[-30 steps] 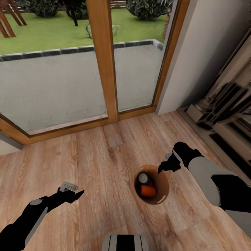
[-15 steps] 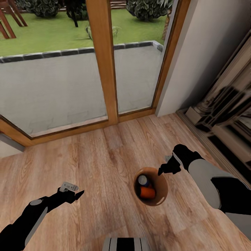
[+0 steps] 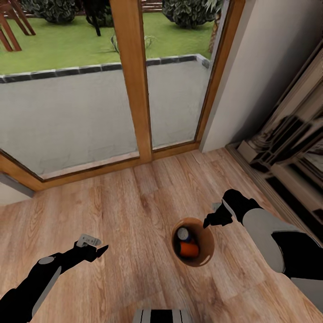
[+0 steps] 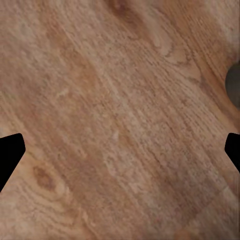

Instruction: Put the three can of soda from the living room inside the tash can in the kitchen.

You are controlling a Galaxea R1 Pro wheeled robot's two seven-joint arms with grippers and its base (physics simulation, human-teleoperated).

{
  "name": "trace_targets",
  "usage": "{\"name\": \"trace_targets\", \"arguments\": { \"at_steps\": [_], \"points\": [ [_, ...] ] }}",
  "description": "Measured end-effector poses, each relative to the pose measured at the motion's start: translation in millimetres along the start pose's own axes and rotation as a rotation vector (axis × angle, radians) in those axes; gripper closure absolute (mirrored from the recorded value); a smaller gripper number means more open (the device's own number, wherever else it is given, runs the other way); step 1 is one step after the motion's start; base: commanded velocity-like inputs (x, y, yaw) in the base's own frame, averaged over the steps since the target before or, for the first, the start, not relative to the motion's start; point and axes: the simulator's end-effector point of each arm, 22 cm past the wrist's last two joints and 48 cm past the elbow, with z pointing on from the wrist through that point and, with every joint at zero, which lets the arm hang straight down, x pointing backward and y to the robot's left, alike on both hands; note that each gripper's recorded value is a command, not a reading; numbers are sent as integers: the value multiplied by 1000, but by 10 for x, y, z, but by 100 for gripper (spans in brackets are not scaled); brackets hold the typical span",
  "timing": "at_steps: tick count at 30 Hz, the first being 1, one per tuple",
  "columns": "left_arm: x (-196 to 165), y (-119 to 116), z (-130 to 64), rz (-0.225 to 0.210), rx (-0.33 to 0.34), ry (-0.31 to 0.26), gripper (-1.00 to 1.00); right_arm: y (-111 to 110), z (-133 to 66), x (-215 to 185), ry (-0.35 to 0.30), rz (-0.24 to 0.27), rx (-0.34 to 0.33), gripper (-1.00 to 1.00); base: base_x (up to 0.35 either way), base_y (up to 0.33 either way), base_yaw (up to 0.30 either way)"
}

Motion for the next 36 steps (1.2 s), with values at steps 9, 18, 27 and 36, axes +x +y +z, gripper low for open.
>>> {"name": "trace_targets", "arguments": {
  "at_steps": [9,18,27,36],
  "points": [
    [-54,-14,-133,-7,-2,14,-100,-123,-3,223,10,-6,14,-100,0,0,0],
    [-120,-32,-267,-13,-3,23,-100,-555,-38,551,17,8,63,-100,0,0,0],
    [-94,-33,-392,-26,-7,47,-100,-1073,49,1134,25,-38,132,-100,0,0,0],
    [-160,-41,-526,-29,-14,55,-100,-1181,66,1475,15,-80,138,-100,0,0,0]
  ]
}}
